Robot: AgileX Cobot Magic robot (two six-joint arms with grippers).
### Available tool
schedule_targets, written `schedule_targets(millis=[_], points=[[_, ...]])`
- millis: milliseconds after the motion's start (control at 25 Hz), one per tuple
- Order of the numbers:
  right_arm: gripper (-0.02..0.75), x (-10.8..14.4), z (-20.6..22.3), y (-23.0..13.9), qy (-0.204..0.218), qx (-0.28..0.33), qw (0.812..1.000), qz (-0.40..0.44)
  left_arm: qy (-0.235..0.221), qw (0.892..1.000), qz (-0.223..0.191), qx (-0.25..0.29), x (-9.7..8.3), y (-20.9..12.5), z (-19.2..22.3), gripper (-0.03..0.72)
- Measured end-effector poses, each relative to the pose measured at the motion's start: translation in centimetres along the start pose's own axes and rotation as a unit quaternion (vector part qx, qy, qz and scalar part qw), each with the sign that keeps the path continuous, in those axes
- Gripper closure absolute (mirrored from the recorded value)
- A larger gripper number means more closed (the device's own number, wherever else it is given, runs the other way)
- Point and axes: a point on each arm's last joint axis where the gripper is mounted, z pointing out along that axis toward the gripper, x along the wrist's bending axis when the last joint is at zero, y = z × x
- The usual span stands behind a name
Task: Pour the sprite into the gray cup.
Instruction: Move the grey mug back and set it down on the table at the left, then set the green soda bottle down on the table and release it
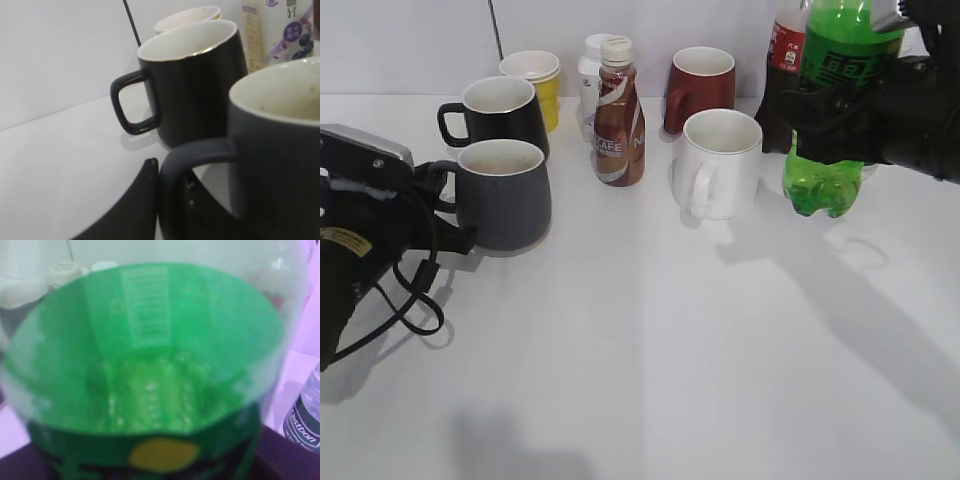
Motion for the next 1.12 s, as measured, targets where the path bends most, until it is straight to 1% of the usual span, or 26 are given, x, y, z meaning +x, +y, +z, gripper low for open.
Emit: schedule_targets(millis=[160,240,360,600,760,960,1120], points=[[0.324,0.0,0.0,0.0,0.0,0.0,1.0,0.0,-0.005,1.0,-0.002,0.003,0.0,-0.5,-0.7,0.633],[0.324,0.0,0.0,0.0,0.0,0.0,1.0,0.0,-0.011,1.0,0.0,0.008,0.0,-0.9,-1.5,0.621],[0.324,0.0,0.0,0.0,0.0,0.0,1.0,0.001,-0.018,1.0,0.004,0.018,0.0,-1.5,-2.3,0.582],[0.324,0.0,0.0,0.0,-0.001,0.0,1.0,0.013,-0.024,0.999,0.006,0.029,-0.1,-1.6,-2.8,0.463],[0.324,0.0,0.0,0.1,-0.001,-0.003,1.0,0.018,-0.025,0.999,0.005,0.03,0.2,-1.3,-3.9,0.442],[0.324,-1.1,-0.1,0.4,-0.019,-0.026,0.999,0.031,-0.026,0.998,-0.036,0.039,0.7,-1.3,-6.0,0.436],[0.324,-3.4,-0.5,0.4,-0.058,-0.049,0.996,0.041,-0.024,0.997,-0.056,0.037,1.1,-1.0,-7.4,0.435]])
